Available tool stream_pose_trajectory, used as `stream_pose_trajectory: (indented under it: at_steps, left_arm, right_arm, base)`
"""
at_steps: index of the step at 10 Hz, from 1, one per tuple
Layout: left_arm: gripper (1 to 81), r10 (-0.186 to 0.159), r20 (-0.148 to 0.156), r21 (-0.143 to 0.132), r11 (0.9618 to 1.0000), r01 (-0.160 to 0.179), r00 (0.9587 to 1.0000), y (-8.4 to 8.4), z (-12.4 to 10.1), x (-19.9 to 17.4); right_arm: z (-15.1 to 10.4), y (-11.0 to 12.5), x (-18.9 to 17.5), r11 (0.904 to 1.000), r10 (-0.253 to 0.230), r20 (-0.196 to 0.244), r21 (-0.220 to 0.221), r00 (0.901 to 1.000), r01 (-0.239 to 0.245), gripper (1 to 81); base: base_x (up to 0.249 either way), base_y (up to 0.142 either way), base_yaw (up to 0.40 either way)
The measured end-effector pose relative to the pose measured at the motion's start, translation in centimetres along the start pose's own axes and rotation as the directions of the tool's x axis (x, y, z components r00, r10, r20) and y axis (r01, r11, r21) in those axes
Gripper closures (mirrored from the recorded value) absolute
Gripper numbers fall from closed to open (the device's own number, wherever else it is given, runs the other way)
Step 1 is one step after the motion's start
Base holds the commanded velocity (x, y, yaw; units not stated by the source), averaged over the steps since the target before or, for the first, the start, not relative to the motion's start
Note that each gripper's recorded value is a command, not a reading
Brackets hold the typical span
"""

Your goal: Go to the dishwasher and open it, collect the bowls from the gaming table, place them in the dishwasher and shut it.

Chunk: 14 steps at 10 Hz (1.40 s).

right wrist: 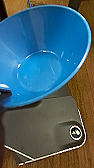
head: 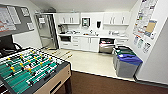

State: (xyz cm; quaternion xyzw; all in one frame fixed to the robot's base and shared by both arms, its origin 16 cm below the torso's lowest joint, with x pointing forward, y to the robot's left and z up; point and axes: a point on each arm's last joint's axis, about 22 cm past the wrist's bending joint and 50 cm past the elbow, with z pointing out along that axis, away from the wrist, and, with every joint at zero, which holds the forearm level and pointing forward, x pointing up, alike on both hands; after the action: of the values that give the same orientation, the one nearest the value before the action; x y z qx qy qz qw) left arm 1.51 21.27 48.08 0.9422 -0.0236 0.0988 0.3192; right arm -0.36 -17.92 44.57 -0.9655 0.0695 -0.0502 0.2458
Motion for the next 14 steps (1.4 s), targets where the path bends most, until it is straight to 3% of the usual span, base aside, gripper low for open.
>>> stream_pose_trajectory:
  at_steps: [14]
  left_arm:
    - [81.1,0.001,-0.001,0.001,1.0000,-0.001,1.0000,-0.13,-0.09,0.09]
  right_arm:
    - [0.03,-0.02,0.14,1.0000,-0.002,0.000,0.000,1.0000,0.002,81.1]
  base:
    - [0.133,-0.009,0.000]
